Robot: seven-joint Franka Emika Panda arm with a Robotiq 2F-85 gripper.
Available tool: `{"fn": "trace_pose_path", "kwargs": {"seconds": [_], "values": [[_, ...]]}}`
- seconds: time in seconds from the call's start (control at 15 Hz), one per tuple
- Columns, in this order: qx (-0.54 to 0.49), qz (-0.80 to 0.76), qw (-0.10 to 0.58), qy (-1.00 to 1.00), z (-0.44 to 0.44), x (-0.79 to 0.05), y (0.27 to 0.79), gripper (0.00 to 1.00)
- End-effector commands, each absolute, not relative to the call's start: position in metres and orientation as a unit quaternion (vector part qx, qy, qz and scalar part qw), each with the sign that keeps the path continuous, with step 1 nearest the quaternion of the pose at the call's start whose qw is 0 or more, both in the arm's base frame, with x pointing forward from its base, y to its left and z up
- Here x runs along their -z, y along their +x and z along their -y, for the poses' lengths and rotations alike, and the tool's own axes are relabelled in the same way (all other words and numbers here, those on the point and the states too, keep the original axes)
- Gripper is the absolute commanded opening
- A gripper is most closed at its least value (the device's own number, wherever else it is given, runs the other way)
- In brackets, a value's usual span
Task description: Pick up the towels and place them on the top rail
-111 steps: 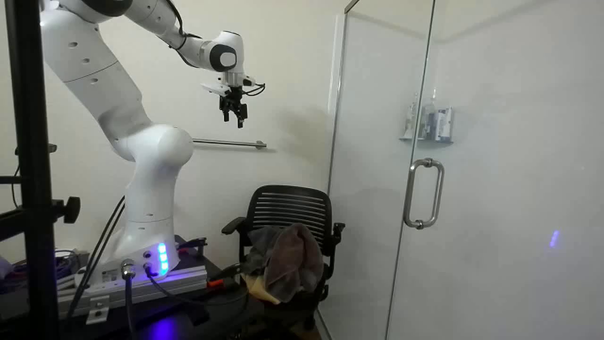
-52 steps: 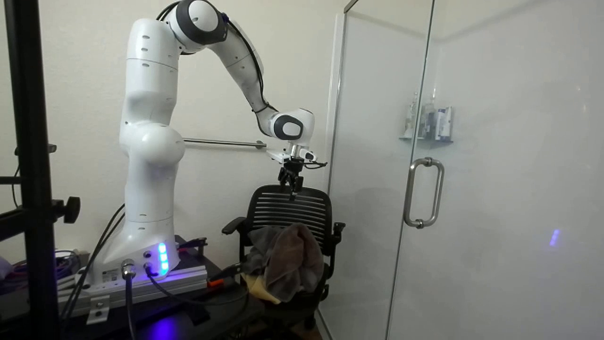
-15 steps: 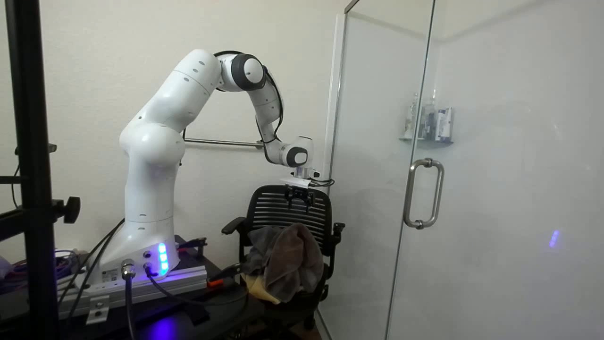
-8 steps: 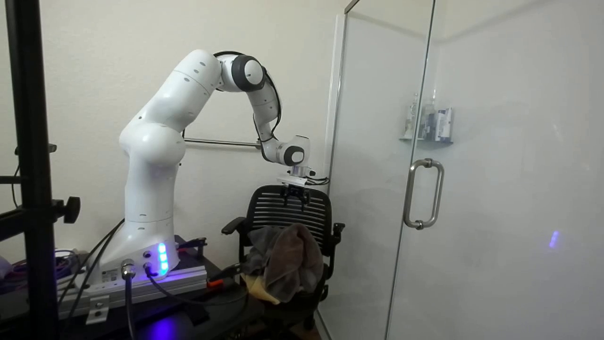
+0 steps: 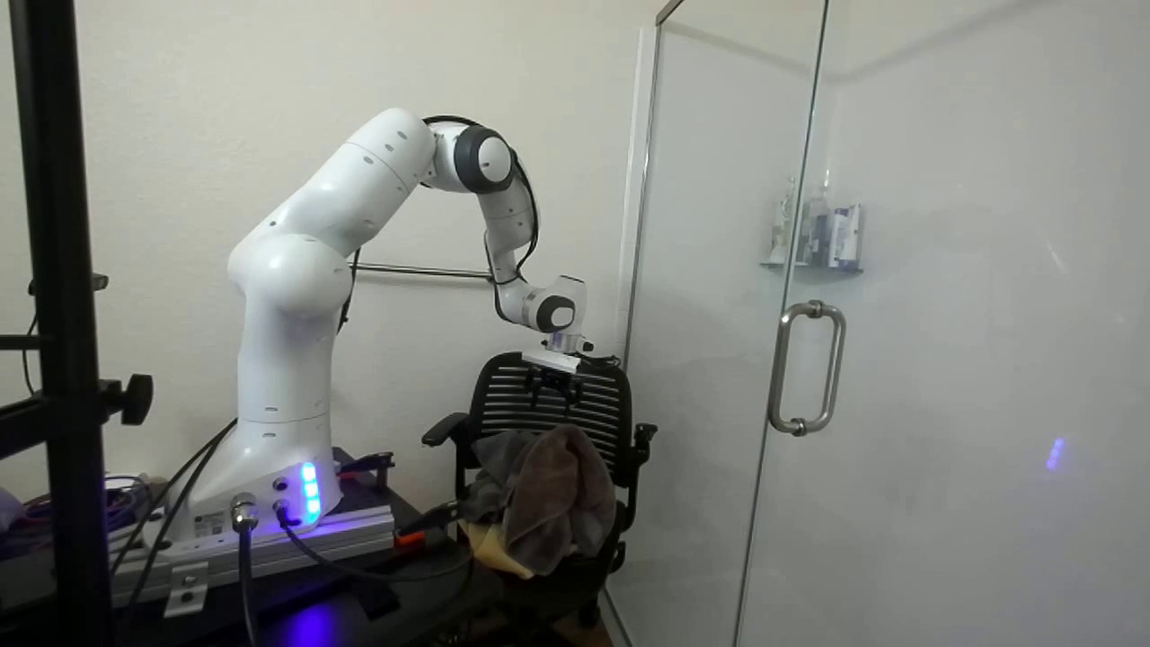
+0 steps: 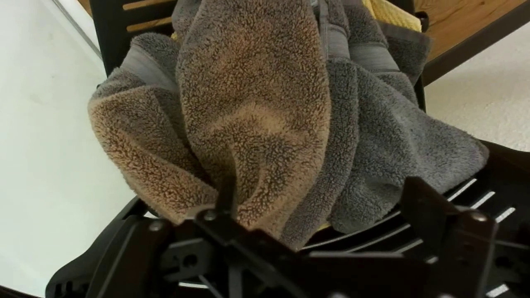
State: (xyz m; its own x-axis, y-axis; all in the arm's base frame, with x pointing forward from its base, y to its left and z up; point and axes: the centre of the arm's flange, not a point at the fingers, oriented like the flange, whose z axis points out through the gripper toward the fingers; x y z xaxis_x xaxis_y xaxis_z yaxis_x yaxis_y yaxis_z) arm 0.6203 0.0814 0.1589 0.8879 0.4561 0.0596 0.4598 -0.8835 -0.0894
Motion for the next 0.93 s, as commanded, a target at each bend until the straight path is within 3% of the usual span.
{"fn": "trace_pose_path", "kwargs": {"seconds": [0.0,0.53,0.87], "values": [[0.012,0.231,0.025,-0.973,-0.091,-0.140,0.626,1.00],[-0.004,0.202,0.031,-0.979,-0.088,-0.127,0.621,1.00],[0.015,0.126,0.082,-0.989,-0.041,-0.073,0.651,1.00]]}}
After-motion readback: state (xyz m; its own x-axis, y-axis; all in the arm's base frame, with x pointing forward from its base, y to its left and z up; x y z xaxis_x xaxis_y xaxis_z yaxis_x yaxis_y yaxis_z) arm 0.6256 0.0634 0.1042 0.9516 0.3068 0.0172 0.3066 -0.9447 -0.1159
